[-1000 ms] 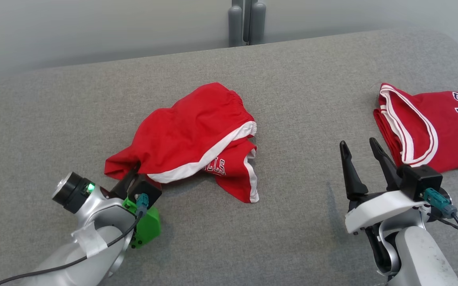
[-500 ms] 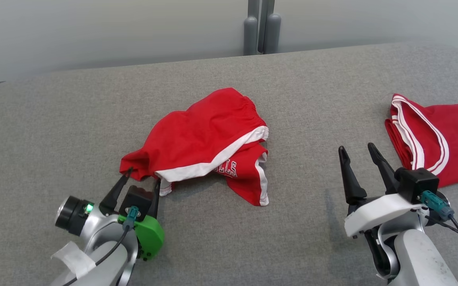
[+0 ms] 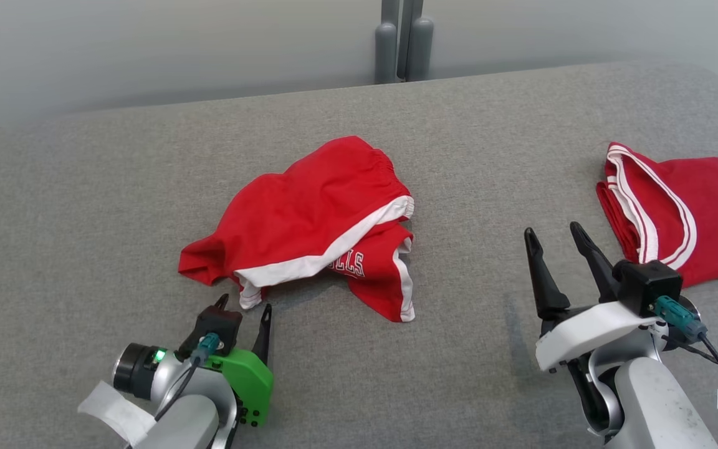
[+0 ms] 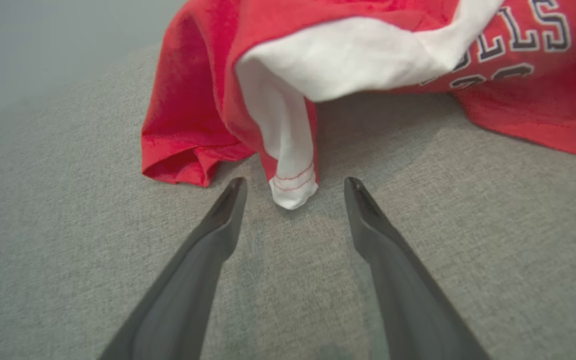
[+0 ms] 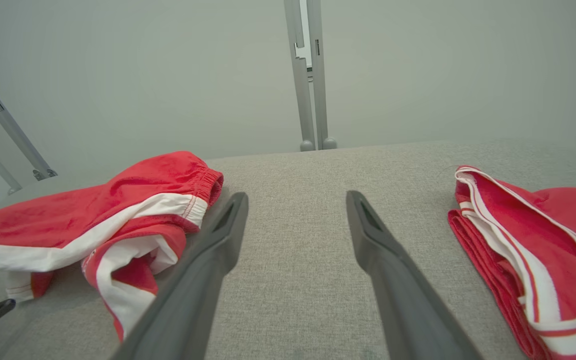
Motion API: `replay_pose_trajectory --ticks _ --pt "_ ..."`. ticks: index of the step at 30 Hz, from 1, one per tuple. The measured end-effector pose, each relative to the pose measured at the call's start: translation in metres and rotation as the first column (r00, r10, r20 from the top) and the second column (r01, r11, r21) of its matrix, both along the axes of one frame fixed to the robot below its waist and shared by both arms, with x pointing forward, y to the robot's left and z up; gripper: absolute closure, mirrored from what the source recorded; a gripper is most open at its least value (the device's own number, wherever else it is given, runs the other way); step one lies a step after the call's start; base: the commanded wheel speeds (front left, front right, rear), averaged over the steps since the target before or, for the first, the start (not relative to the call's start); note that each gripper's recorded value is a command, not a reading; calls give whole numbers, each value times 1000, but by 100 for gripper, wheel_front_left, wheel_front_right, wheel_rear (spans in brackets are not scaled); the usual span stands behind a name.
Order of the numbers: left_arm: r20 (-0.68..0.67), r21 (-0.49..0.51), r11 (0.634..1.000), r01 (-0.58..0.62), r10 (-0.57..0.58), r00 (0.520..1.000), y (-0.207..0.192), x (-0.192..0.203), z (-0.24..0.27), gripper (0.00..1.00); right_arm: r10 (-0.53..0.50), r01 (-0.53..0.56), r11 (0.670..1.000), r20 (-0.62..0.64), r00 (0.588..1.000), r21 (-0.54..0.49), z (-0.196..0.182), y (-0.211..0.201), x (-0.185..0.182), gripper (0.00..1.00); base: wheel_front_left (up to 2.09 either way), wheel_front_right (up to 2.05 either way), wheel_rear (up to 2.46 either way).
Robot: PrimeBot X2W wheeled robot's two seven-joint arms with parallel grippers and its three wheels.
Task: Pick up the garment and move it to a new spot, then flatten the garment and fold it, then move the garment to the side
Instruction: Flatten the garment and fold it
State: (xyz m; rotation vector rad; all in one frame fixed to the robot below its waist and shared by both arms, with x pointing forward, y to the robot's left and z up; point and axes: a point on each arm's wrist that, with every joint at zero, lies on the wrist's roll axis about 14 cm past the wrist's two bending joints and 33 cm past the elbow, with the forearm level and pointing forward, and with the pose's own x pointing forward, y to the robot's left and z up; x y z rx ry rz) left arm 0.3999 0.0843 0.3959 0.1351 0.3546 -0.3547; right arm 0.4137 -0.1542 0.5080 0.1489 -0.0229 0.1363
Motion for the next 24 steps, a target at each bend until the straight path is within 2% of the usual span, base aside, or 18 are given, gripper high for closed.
replay_pose_trajectory --ticks 4,5,6,7,8,15,24 --pt "-28 0 1000 -12 12 1000 0 10 -7 1 -28 28 1000 -4 1000 -6 -1 -10 -1 0 0 0 0" --pt "-33 5 1000 -13 13 999 0 12 -9 24 -36 36 999 -7 999 -9 -2 -13 -2 0 0 0 0" --pt "-39 5 1000 -16 16 999 1 15 -11 53 -44 44 999 -9 999 -10 -3 -16 -2 0 0 0 0" --pt "-47 -1 1000 -20 20 999 1 16 -12 69 -50 50 999 -13 999 -11 -4 -18 -2 0 0 0 0" --pt "-51 -2 1000 -20 19 998 1 17 -14 100 -54 54 998 -15 998 -12 -5 -20 -2 0 0 0 0" --pt "-51 18 1000 -23 24 998 11 23 -15 100 -68 68 998 -12 998 -10 -6 -24 1 0 0 0 0" --pt "33 201 979 -28 22 999 74 22 -5 100 -20 20 1000 -14 1000 1 -8 -6 9 0 0 0 0"
